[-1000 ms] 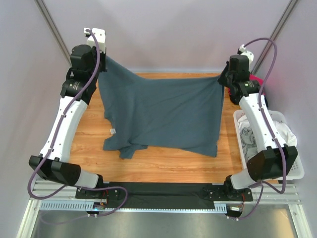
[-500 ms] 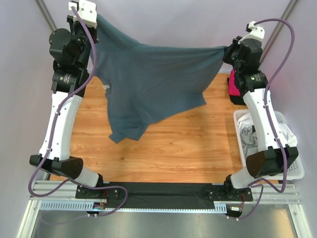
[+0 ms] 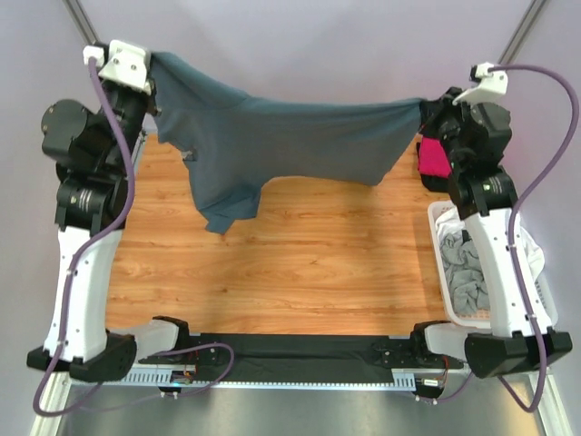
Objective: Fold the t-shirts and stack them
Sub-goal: Flatten the tshirt out
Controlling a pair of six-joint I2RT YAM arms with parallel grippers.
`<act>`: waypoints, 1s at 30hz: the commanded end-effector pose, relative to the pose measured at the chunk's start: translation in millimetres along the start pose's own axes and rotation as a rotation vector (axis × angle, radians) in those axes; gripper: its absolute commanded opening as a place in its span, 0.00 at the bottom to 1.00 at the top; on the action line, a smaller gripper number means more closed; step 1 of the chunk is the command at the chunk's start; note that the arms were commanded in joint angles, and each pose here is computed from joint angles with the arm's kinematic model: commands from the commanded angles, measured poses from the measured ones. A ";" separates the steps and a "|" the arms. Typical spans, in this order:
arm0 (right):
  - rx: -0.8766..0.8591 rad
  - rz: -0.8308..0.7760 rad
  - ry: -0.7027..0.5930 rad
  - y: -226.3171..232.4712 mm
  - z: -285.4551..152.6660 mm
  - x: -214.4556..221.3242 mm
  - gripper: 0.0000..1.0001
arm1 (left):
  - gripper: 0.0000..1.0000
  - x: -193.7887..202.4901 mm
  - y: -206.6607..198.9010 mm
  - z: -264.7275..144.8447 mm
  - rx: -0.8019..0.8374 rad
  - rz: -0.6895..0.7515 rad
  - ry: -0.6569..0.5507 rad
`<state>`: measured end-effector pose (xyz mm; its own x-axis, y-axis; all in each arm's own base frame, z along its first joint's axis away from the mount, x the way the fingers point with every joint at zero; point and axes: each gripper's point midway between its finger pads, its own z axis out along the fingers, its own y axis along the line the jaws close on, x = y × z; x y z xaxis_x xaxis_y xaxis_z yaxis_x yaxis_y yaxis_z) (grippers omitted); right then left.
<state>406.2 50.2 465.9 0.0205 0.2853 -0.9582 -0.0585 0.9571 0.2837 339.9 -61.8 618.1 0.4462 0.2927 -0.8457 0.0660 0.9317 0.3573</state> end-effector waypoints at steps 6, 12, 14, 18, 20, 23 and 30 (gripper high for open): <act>0.044 0.148 0.496 -31.1 -66.5 191.4 0.00 | 0.00 111.1 -60.6 -95.6 0.103 -0.257 0.349; -0.034 0.216 0.839 -26.5 -123.8 286.5 0.00 | 0.00 197.5 -96.1 -173.6 0.055 -0.432 0.606; -0.019 0.212 0.923 -31.9 -139.9 305.0 0.00 | 0.00 212.7 -105.1 -195.2 0.056 -0.467 0.670; 0.047 0.220 1.030 -43.0 -163.9 328.9 0.03 | 0.00 222.2 -106.2 -217.8 0.043 -0.463 0.716; 0.051 0.261 1.068 -41.4 -172.0 341.1 0.06 | 0.00 227.2 -107.2 -223.3 0.048 -0.447 0.739; 0.027 0.334 1.125 -33.7 -179.9 357.5 0.06 | 0.00 237.1 -111.5 -224.0 0.062 -0.438 0.784; 0.061 0.381 1.230 -37.8 -202.8 385.0 0.10 | 0.00 252.8 -121.7 -215.4 0.093 -0.438 0.836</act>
<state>216.8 108.7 78.2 -0.9172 0.3209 -0.2363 0.1752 0.8572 0.4843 247.9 -51.8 272.0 -0.4226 0.0290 -0.9059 0.1617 0.9859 -0.0439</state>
